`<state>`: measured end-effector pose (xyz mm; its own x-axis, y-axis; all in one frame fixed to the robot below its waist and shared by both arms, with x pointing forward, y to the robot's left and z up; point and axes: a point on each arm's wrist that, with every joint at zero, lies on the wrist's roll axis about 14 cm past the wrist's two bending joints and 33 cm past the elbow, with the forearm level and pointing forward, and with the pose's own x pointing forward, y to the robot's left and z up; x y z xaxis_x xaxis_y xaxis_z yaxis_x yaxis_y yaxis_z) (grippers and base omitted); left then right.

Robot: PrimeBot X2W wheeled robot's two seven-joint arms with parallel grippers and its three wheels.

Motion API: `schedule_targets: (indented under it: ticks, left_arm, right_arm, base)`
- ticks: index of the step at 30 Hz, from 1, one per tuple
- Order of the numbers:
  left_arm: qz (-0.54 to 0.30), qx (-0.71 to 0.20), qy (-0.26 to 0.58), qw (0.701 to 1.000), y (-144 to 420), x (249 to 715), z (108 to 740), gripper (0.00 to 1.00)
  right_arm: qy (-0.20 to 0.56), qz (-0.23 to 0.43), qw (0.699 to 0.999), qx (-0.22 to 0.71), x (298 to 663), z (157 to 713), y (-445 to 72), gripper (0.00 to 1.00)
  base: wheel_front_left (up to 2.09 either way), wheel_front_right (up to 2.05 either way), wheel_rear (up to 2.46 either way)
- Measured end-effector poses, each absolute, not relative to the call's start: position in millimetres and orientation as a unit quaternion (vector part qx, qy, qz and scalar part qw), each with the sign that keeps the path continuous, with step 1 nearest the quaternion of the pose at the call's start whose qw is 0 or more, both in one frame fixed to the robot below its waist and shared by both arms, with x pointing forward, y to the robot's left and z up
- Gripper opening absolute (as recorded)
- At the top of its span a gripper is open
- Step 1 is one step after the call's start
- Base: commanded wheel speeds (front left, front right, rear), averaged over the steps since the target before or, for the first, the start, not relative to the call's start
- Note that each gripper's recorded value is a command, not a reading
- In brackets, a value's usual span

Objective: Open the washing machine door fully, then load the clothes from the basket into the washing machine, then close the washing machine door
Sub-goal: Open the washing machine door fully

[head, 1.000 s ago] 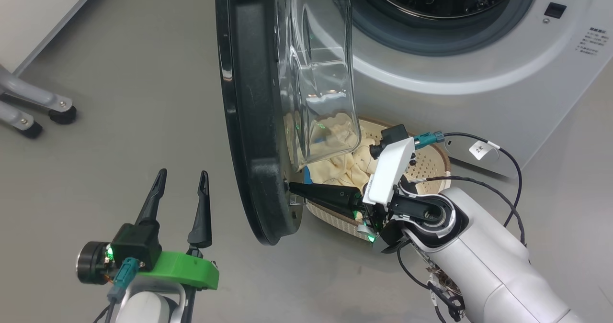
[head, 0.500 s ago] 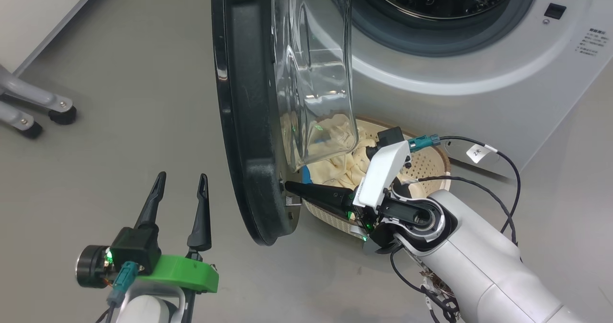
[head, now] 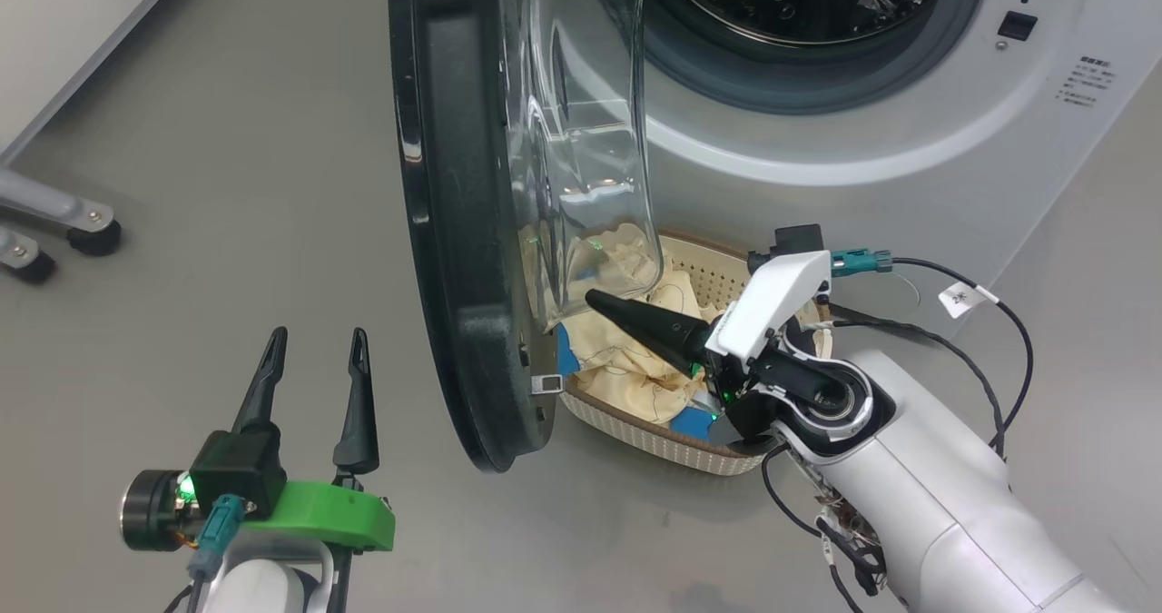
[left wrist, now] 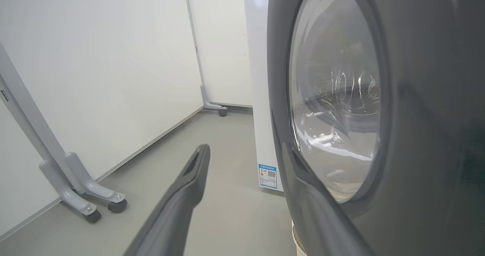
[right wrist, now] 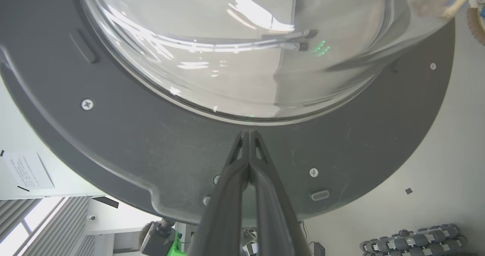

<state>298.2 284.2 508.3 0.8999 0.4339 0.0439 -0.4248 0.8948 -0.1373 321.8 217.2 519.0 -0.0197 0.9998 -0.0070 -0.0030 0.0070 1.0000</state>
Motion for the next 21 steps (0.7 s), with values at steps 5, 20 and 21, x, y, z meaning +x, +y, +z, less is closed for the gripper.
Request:
schedule_targets:
  ticks: [5, 20, 21]
  left_arm:
    - [0.214, -0.062, -0.039, 0.974, 282.5, 304.5, 509.0, 1.00]
    - [0.183, -0.055, -0.044, 0.981, 272.3, 321.5, 511.0, 1.00]
    - [0.182, -0.054, -0.044, 0.981, 272.0, 321.1, 511.2, 1.00]
  right_arm:
    - [0.461, 0.477, 0.542, 0.516, 355.2, 521.0, 195.6, 0.00]
    - [0.334, 0.354, 0.673, 0.557, 407.4, 502.7, 100.5, 1.00]
    - [0.324, 0.347, 0.683, 0.556, 408.3, 501.9, 95.1, 1.00]
  base:
    - [0.00, 0.00, 0.00]
    - [0.00, 0.00, 0.00]
    - [0.00, 0.00, 0.00]
